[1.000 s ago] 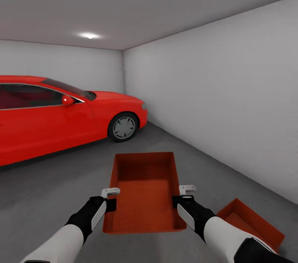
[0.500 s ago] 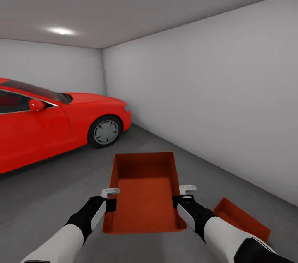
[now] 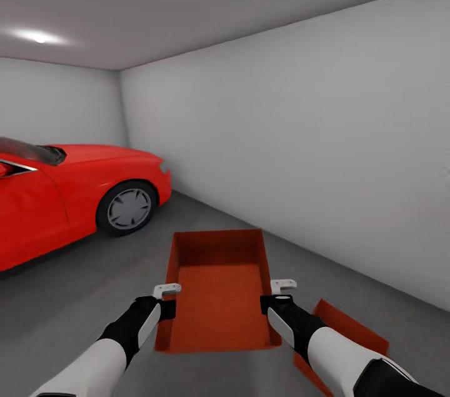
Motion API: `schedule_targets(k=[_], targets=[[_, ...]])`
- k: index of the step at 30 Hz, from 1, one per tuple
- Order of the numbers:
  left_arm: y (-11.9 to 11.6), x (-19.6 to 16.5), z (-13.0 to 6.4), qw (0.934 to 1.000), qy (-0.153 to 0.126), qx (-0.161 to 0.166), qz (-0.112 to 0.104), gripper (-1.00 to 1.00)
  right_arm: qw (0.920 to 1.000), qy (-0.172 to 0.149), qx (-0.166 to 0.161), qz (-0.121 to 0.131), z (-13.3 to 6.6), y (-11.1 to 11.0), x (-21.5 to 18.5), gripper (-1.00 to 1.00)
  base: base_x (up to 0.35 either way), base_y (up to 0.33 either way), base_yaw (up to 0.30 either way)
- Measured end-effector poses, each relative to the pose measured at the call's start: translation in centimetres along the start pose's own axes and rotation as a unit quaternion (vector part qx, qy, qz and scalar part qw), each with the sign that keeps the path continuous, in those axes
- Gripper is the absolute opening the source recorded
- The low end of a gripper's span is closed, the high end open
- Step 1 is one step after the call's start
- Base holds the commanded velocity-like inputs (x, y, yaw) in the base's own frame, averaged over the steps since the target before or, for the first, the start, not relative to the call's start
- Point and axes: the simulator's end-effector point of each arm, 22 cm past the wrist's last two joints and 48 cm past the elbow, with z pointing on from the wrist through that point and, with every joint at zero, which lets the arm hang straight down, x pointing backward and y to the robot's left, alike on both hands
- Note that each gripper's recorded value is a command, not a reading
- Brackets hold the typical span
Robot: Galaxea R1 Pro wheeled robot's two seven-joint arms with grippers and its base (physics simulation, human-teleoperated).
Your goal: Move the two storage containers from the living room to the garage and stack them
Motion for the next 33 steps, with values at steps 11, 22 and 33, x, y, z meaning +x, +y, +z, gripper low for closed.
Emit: schedule_targets(k=[11, 22, 33], targets=[[0.02, -0.01, 0.00, 1.0000, 0.000, 0.000, 0.000, -1.00, 1.0000, 0.000, 0.000, 0.000, -0.01, 0.02, -0.01, -1.00, 0.322, 0.090, -0.288], [0.02, -0.01, 0.00, 1.0000, 0.000, 0.000, 0.000, -1.00, 1.0000, 0.000, 0.000, 0.000, 0.00, 0.02, -0.01, -1.00, 0.322, 0.090, -0.289], [-0.03, 0.01, 0.01, 1.0000, 0.000, 0.000, 0.000, -1.00, 1.0000, 0.000, 0.000, 0.000, 0.01, -0.03, -0.01, -1.00, 0.322, 0.090, -0.289]])
